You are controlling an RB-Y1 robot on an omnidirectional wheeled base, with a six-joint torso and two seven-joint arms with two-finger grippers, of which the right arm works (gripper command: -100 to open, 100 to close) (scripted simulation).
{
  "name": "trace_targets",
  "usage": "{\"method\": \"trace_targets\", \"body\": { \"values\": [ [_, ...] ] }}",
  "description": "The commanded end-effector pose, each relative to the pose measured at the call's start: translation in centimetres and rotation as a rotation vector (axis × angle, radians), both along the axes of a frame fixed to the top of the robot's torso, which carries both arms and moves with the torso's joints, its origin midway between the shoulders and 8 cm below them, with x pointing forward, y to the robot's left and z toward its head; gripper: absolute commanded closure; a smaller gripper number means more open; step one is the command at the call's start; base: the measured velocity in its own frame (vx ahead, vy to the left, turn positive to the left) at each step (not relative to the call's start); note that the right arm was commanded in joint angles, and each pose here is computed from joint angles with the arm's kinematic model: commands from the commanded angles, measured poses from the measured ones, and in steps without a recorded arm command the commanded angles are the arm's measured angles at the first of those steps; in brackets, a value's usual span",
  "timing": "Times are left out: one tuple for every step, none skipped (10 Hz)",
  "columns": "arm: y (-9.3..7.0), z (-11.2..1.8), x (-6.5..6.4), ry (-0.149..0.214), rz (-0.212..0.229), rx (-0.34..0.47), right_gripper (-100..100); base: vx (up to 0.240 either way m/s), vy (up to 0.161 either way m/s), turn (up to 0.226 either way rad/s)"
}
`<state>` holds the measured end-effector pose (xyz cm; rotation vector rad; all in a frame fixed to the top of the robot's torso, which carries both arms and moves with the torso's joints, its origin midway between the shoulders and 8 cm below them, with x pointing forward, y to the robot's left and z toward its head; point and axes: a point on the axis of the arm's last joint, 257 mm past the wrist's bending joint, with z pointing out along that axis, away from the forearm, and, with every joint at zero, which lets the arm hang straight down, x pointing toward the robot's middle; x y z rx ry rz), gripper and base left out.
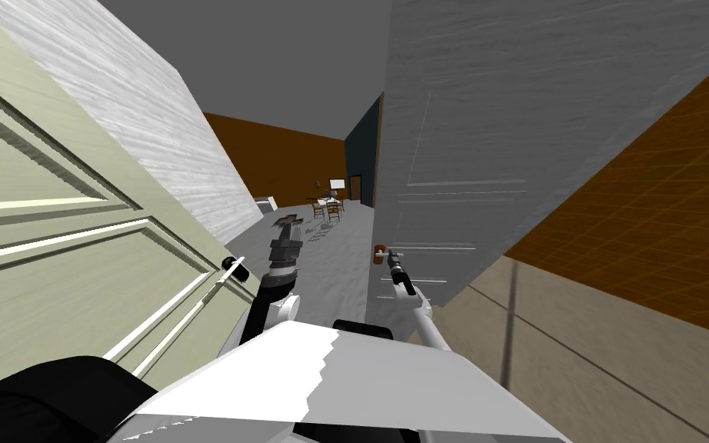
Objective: Push the door open
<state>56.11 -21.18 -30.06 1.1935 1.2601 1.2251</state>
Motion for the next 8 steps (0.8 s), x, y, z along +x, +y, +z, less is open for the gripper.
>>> {"method": "trace_targets", "body": {
  "values": [
    [-1.1,0.8,0.4,-0.018,-0.017,-0.008,100,0.184,0.07,-0.04],
    [-1.8,0.8,0.4,-0.018,-0.029,-0.011,100,0.171,0.095,-0.066],
    [-2.6,0.8,0.5,-0.019,-0.041,-0.014,100,0.209,0.098,-0.066],
    [-3.4,0.8,0.5,-0.019,-0.055,-0.017,100,0.221,0.095,-0.049],
    [-4.3,0.9,0.5,-0.02,-0.07,-0.019,100,0.224,0.106,-0.069],
    [-5.1,0.9,0.5,-0.02,-0.085,-0.021,100,0.204,0.114,-0.078],
    [-5.5,0.9,0.5,-0.021,-0.093,-0.022,100,0.179,0.087,-0.075],
    [-6.4,1.0,0.5,-0.021,-0.109,-0.023,100,0.161,0.098,-0.064]
  ]
}}
